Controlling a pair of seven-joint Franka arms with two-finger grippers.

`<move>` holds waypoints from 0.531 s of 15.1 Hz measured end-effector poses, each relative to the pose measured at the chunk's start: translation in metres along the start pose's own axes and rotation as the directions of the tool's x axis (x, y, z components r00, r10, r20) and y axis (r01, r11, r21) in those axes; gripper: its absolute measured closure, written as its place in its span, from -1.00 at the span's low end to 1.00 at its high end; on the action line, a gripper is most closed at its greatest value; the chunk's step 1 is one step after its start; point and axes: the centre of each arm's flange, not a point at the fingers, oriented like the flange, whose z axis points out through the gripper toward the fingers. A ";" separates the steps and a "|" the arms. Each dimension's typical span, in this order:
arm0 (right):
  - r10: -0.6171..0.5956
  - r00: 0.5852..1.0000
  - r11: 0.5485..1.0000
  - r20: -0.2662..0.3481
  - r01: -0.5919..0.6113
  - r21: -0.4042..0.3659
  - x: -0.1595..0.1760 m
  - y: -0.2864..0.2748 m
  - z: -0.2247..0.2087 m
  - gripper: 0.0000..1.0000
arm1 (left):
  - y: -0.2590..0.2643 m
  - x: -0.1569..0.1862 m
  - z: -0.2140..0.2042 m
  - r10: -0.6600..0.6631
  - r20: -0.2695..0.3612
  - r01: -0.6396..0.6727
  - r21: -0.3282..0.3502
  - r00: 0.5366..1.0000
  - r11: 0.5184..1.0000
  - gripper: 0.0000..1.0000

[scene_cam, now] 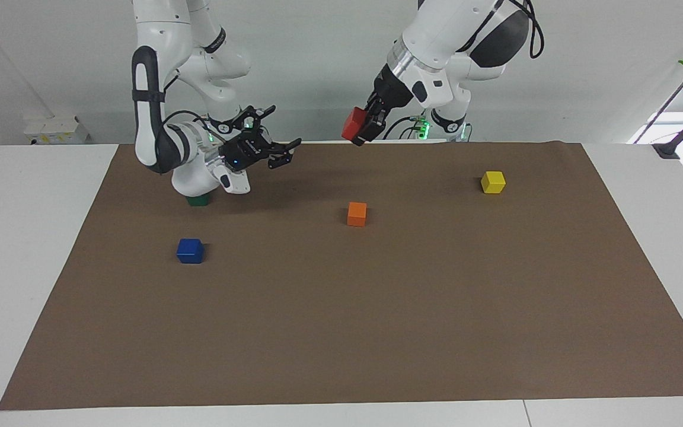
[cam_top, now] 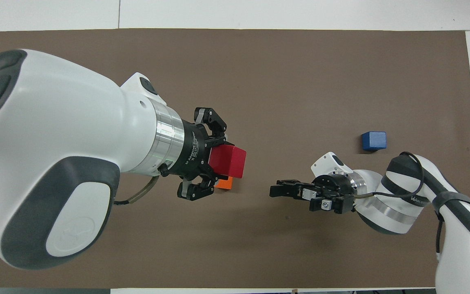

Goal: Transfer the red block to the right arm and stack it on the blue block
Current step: 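Lift the red block with the left gripper while the right gripper approaches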

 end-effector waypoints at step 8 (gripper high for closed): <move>0.051 0.995 0.969 -0.088 -0.028 0.246 -0.023 0.062 0.029 -1.00 | -0.013 -0.001 0.009 -0.003 -0.017 0.003 -0.002 1.000 1.000 -0.08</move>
